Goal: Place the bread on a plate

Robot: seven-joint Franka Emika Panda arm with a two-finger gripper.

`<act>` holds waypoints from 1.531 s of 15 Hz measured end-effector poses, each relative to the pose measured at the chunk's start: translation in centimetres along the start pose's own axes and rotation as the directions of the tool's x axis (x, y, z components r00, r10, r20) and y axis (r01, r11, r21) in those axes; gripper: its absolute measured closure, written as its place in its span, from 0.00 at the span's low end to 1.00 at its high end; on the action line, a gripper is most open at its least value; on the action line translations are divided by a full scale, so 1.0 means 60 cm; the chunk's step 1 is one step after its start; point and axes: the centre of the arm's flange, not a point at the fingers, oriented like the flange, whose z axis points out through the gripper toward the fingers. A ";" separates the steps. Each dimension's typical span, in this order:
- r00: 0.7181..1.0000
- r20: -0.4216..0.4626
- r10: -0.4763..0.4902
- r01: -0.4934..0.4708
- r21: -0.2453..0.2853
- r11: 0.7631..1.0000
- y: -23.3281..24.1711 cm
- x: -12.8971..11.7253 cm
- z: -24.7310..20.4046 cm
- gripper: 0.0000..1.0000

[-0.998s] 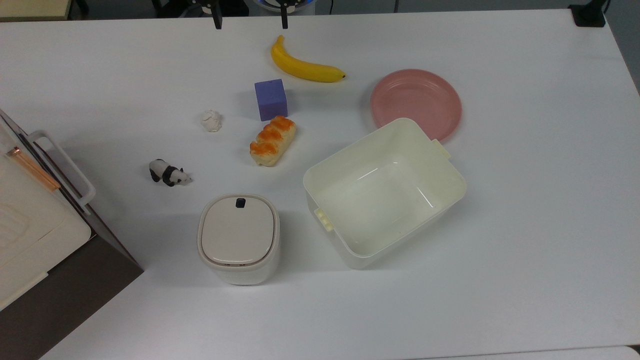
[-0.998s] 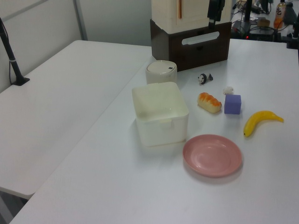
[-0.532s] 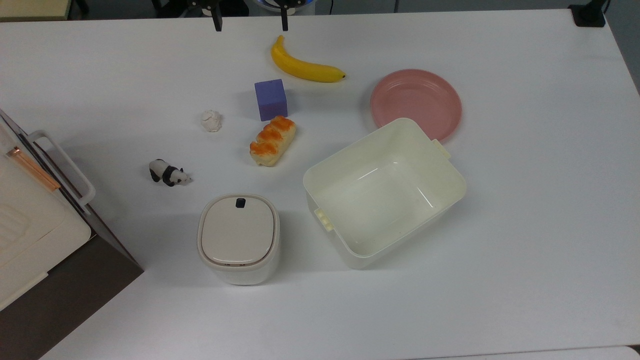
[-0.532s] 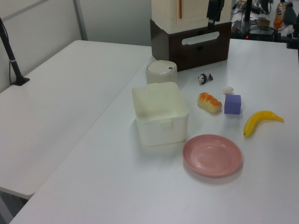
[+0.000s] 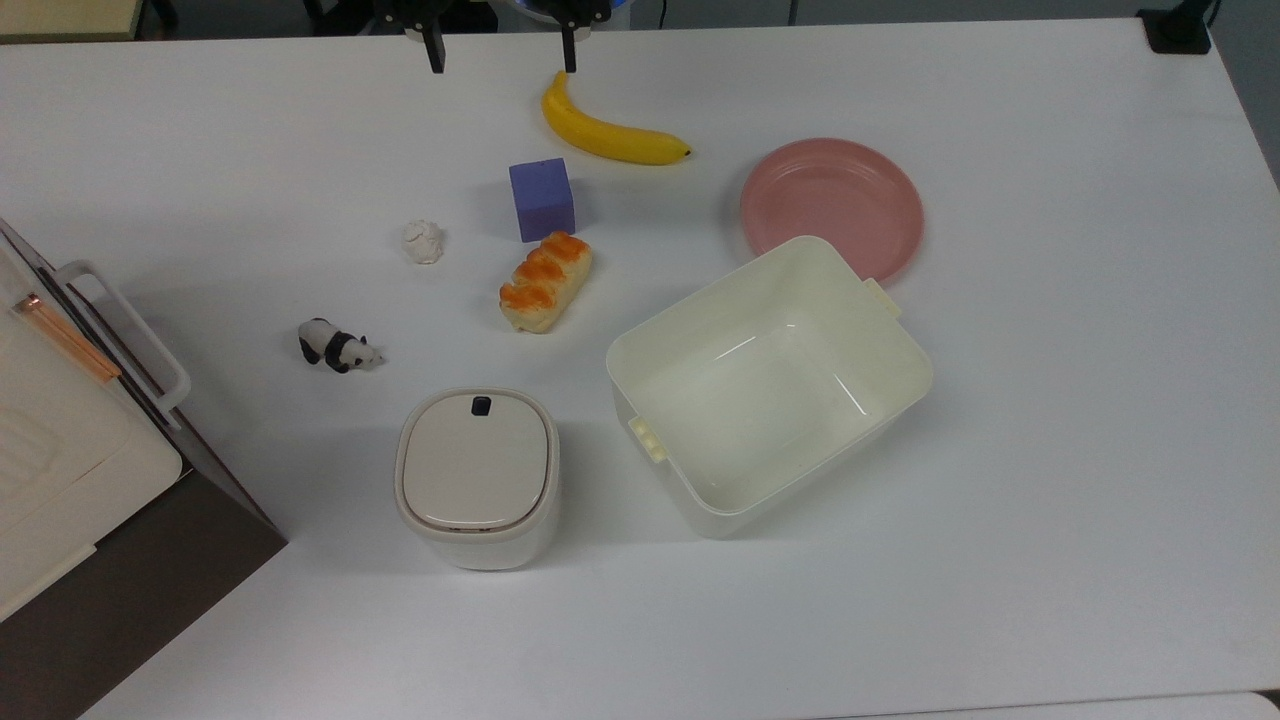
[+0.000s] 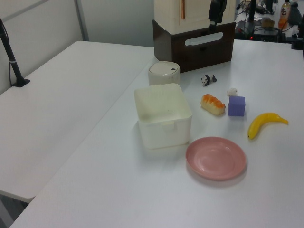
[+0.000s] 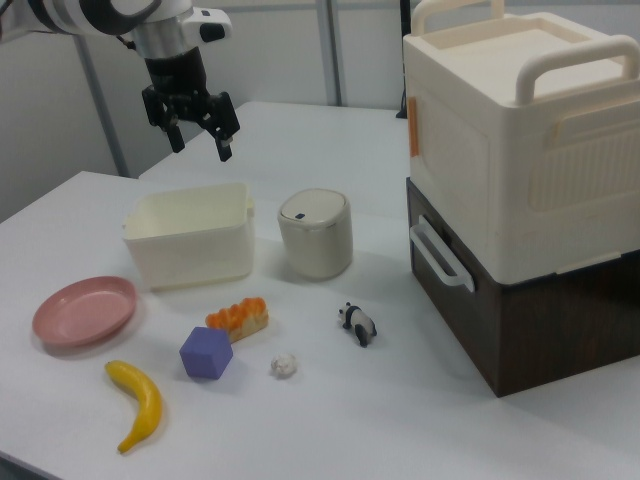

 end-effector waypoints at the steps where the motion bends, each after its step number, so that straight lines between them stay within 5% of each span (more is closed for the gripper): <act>1: 1.000 0.000 0.000 0.000 0.000 1.000 0.000 0.000 0.000 0.00; 5: 1.000 0.023 -0.013 0.013 0.001 1.000 -0.002 0.000 0.020 0.00; 10: 0.995 0.096 -0.035 0.035 0.002 0.999 -0.005 0.015 0.141 0.00; 16: 0.996 0.080 -0.038 0.038 -0.001 0.999 -0.008 0.012 0.295 0.00; 23: 0.993 0.110 -0.052 0.053 -0.003 0.999 -0.023 0.000 0.395 0.00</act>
